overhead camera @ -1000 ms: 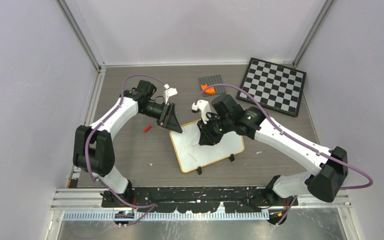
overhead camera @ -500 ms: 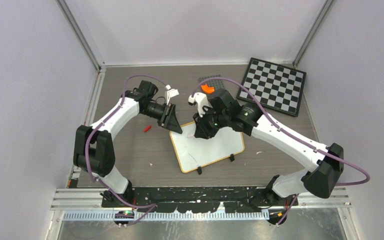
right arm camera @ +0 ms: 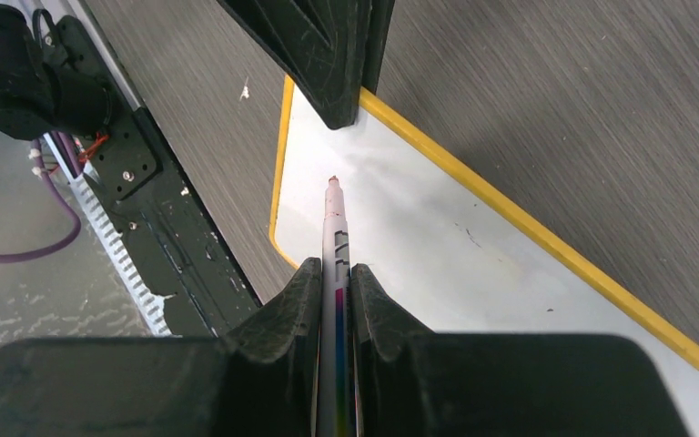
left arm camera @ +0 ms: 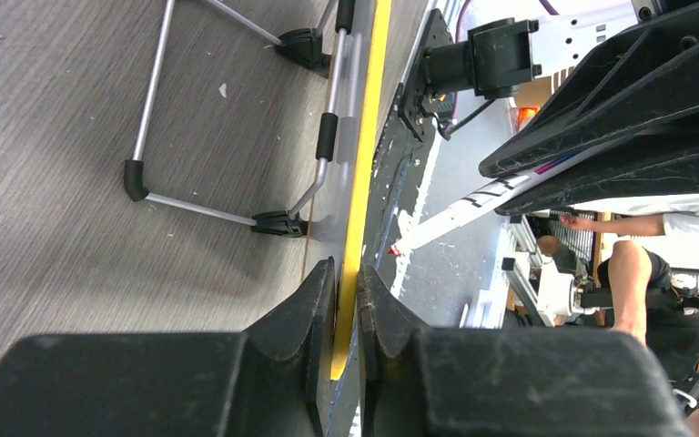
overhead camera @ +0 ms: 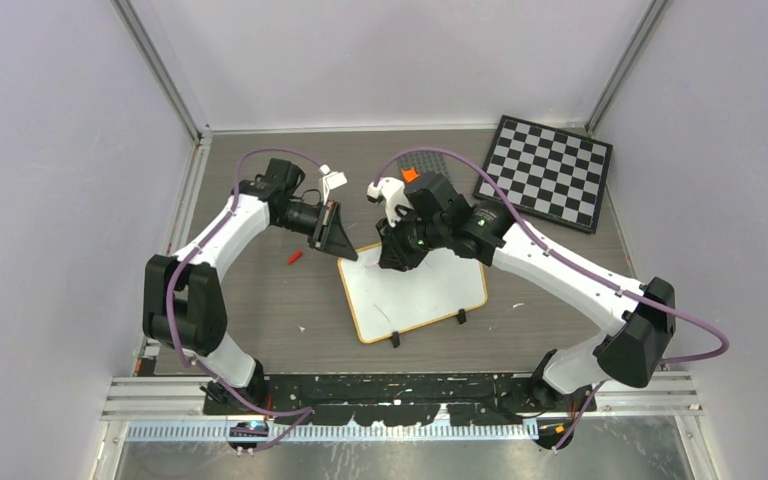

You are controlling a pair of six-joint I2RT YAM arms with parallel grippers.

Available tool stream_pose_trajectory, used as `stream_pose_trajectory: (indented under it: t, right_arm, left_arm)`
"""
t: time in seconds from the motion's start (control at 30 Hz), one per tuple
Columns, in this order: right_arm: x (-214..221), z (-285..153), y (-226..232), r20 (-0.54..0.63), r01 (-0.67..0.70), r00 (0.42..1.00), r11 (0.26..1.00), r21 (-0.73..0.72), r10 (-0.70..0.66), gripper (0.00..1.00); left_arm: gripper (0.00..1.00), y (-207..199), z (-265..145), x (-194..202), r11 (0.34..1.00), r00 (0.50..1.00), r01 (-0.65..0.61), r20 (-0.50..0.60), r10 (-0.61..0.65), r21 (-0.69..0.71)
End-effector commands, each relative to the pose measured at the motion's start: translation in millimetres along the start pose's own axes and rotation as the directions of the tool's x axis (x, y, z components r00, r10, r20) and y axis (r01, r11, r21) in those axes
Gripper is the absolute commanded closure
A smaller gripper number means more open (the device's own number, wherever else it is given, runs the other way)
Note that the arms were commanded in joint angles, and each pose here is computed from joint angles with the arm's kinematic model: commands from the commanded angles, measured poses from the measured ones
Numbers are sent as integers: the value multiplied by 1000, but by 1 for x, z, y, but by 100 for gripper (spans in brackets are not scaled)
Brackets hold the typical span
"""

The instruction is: Write a sentence on the whiteboard

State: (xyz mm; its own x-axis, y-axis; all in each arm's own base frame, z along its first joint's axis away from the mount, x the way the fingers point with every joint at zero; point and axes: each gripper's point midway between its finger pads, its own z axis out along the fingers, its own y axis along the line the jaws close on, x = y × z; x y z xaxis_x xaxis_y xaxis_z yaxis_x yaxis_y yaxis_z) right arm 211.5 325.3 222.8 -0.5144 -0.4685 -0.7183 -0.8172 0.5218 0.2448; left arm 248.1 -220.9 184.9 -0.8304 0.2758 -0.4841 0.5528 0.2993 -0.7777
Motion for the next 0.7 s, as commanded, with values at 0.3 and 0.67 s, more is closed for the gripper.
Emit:
stream_pose_trajectory:
  t: [0.3,0.67]
  right_arm:
    - [-35,2,7,98,-10,995,1000,21,8,100]
    - [-36,6,7,112,-12,994,999,47,7,100]
  left_arm:
    - [100,-11,-6,-9,1000,999,-20,50,20,13]
    - [100,-5,-1,-11,999,997,49,60,-50,15]
